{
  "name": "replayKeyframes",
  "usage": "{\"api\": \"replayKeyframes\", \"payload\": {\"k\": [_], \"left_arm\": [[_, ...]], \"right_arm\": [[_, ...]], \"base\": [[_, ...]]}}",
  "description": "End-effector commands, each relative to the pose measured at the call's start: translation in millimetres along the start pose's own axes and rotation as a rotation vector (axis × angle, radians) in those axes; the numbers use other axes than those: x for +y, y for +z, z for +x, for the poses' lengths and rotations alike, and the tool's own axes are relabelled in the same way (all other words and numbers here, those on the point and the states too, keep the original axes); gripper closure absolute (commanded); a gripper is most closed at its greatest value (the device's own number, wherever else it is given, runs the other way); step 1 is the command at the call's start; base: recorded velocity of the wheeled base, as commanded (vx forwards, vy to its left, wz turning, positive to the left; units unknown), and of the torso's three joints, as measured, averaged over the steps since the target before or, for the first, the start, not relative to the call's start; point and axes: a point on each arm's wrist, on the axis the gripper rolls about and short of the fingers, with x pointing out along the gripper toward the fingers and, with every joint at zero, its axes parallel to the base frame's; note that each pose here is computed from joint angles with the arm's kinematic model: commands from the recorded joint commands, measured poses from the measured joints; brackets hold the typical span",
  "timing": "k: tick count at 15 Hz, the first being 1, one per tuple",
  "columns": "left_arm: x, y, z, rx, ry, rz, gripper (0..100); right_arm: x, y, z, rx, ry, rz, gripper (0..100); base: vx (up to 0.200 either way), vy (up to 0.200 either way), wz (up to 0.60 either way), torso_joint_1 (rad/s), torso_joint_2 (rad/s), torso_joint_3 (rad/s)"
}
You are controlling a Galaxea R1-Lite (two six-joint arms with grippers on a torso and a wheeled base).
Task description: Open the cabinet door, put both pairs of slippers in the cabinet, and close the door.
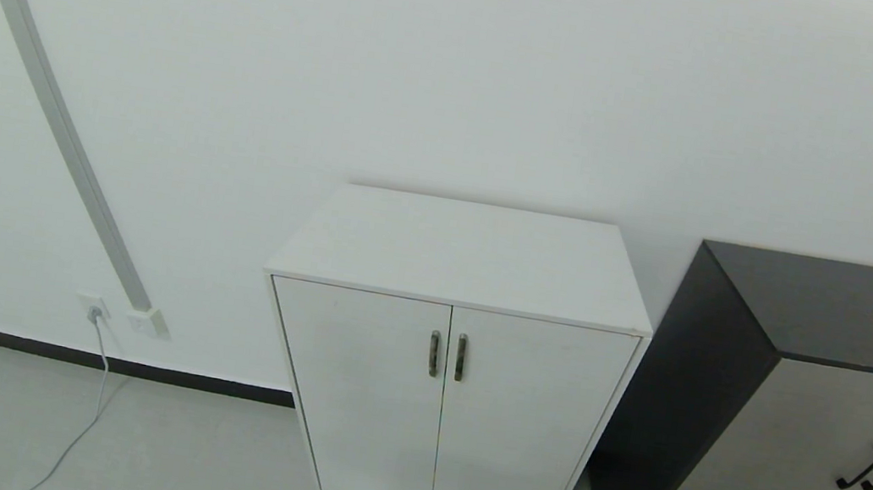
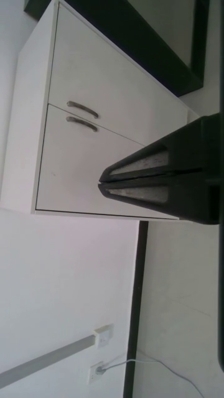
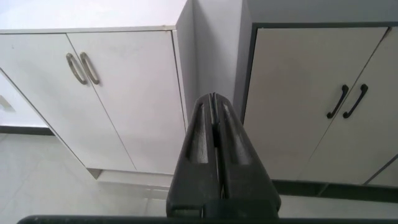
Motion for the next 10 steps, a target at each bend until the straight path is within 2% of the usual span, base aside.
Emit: {"api": "replayKeyframes", "payload": {"k": [1,10], "left_arm": [[0.0,-0.5,0.1,0.001,0.001,0.000,100],[0.0,0.0,0.0,0.000,0.001,0.000,100]], "right_arm": [[0.0,0.0,0.1,0.002,0.001,0.000,100],[0.0,0.0,0.1,0.002,0.001,-0.002,100]], "base": [[0.000,0.000,0.00,0.000,0.00,0.000],[0.000,0.000,0.00,0.000,0.00,0.000]]}}
